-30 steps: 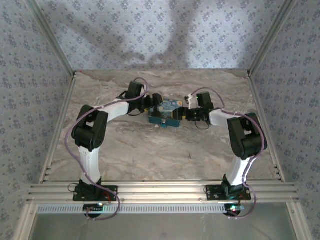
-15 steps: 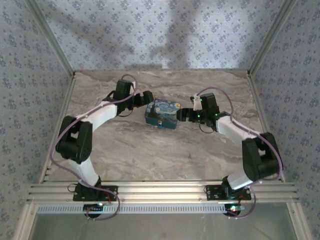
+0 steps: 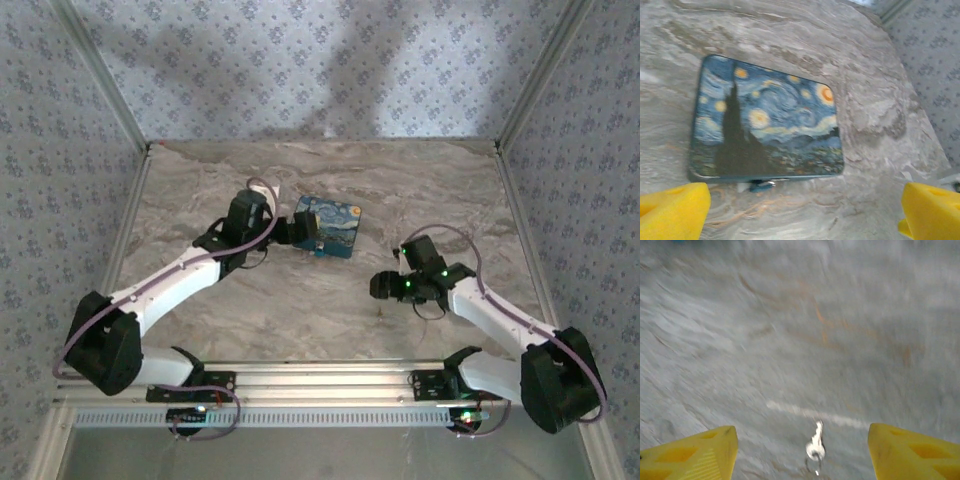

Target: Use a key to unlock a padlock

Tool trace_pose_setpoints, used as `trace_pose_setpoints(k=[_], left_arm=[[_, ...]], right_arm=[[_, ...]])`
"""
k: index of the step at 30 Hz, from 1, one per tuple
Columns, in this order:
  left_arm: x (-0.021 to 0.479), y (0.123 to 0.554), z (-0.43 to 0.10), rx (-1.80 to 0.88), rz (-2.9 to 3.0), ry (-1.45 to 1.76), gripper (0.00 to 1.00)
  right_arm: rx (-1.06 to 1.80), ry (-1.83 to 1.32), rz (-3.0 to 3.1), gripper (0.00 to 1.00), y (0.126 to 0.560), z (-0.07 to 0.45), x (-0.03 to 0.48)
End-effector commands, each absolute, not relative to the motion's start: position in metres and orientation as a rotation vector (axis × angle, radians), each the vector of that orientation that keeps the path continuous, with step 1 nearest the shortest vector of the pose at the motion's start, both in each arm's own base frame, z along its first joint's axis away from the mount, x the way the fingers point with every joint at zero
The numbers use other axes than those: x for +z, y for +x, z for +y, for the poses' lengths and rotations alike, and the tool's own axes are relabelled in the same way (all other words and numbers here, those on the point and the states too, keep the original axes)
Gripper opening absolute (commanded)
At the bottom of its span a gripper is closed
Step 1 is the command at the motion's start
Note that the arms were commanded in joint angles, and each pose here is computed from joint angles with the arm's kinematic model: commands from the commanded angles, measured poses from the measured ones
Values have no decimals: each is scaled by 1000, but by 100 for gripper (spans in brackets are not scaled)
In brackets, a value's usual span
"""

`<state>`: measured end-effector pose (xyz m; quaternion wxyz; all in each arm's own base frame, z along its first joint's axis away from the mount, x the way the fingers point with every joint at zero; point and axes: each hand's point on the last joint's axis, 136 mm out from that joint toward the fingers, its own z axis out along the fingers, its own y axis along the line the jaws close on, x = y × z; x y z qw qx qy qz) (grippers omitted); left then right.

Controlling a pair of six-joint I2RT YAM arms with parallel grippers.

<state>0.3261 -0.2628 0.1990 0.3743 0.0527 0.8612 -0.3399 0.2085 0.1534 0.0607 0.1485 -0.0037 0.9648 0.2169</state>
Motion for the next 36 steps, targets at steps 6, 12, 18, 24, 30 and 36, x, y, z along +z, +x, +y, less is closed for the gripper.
trace_pose_setpoints(k=[6, 12, 18, 24, 30, 36], left_arm=[[222, 328, -295, -935, 2069, 193, 98], [219, 330, -300, -945, 2076, 200, 98], [219, 330, -299, -933, 2076, 202, 98], [218, 331, -298, -925, 2079, 201, 98], [220, 331, -296, -917, 2077, 198, 98], [220, 329, -294, -905, 2080, 200, 98]], right_arm=[[579, 64, 2941, 62, 167, 155, 35], [556, 60, 2963, 55, 166, 161, 27], [523, 37, 2975, 46, 172, 165, 24], [511, 27, 2985, 37, 176, 170, 22], [491, 11, 2983, 31, 179, 172, 23], [465, 3, 2989, 28, 180, 174, 21]])
